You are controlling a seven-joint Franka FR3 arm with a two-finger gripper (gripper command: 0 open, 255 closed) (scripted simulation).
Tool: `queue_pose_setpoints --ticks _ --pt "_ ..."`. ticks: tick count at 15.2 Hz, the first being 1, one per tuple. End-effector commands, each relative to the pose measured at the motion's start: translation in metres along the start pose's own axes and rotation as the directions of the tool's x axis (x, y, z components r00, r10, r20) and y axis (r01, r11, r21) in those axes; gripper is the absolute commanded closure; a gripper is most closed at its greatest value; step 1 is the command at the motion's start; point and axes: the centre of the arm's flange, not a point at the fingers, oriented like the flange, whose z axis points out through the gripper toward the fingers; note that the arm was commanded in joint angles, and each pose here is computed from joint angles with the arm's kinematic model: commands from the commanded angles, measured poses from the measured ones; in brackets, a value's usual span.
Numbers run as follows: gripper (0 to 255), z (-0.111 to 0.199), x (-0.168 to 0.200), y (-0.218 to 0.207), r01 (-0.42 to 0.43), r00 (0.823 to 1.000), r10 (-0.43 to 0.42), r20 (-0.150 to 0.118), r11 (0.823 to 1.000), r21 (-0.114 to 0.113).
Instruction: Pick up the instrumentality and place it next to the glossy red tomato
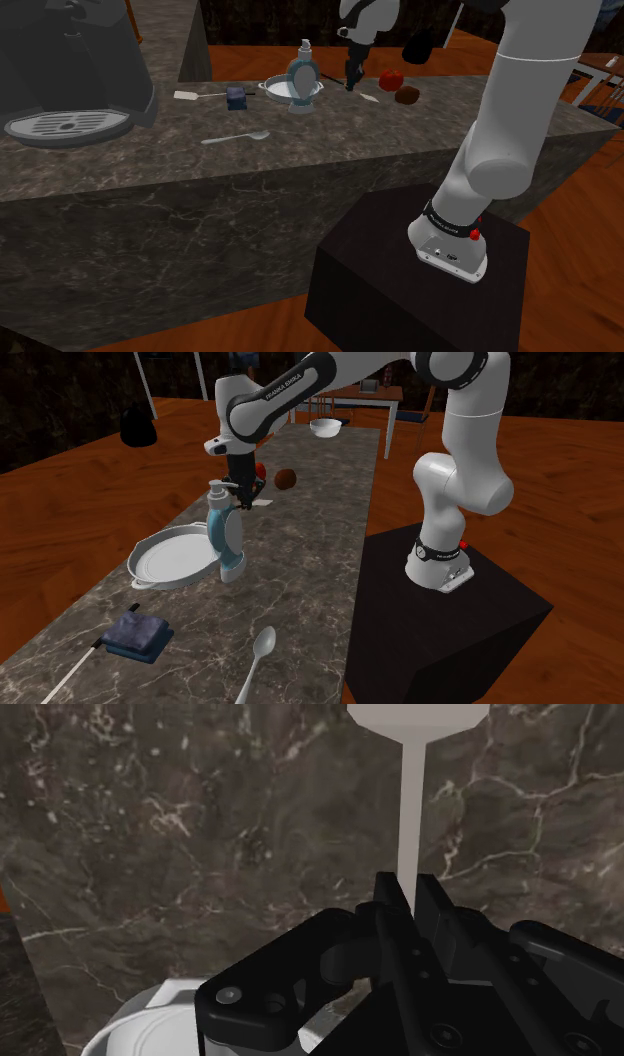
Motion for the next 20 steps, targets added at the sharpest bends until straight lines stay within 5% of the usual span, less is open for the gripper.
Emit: queue_pose_setpoints --ticks 1,13,14,20 --pt "255 0.012 -0.001 0.001 0.000 1.000 0.000 0.000 1.000 0.000" --pt "255 0.036 -0.002 0.001 0.000 1.000 0.000 0.000 1.000 0.000" --pt "0 0.036 -0.002 0.001 0.000 1.000 0.000 0.000 1.000 0.000" --pt "0 0.023 -0.002 0.001 0.000 1.000 0.000 0.000 1.000 0.000"
